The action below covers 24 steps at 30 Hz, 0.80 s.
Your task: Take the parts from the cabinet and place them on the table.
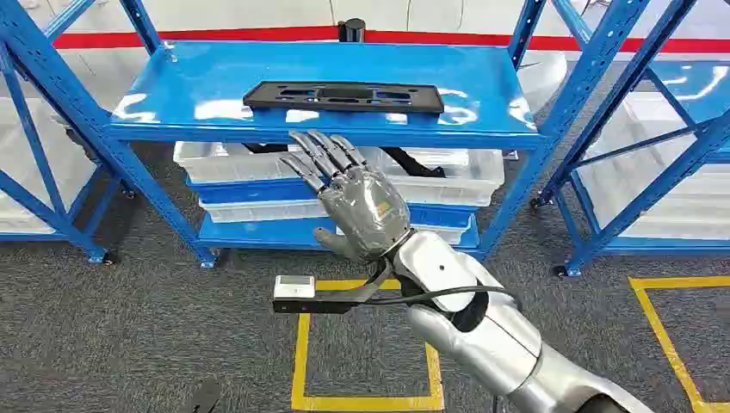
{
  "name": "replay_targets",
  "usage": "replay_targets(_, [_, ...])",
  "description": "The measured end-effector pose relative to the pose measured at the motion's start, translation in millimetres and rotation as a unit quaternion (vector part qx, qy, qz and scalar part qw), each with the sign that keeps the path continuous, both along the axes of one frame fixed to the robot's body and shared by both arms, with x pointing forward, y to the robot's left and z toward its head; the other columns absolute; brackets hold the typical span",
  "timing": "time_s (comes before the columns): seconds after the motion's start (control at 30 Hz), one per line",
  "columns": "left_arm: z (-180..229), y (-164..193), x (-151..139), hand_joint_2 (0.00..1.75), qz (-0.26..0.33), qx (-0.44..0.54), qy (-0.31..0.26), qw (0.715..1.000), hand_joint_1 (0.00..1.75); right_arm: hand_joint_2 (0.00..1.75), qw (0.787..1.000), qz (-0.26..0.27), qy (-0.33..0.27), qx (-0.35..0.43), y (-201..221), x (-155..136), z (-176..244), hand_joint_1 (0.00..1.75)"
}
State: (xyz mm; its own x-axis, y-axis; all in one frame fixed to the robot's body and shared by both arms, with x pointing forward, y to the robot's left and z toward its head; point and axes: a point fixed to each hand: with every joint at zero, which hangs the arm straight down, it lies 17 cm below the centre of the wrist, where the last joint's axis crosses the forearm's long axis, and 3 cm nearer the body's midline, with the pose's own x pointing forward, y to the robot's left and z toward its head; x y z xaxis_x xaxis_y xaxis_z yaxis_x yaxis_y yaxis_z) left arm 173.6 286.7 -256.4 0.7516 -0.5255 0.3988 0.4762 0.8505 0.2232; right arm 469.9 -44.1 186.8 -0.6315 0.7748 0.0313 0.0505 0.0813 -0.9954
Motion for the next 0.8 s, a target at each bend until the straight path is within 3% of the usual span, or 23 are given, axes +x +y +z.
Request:
replay_targets(0.57, [-5,-26,-19,0.0,-0.015,0.007,-0.002,1.0,0.0,1.75,0.999,-0.028,0.018,-0.024,-18,7,-25,0.0])
replay_targets(0.8, [-9,-24,-43,0.0,0.023,0.002,-0.004,1.0,0.0,1.75,0.999,-0.036,0.024,-0.026,-26,7,-33,0.0])
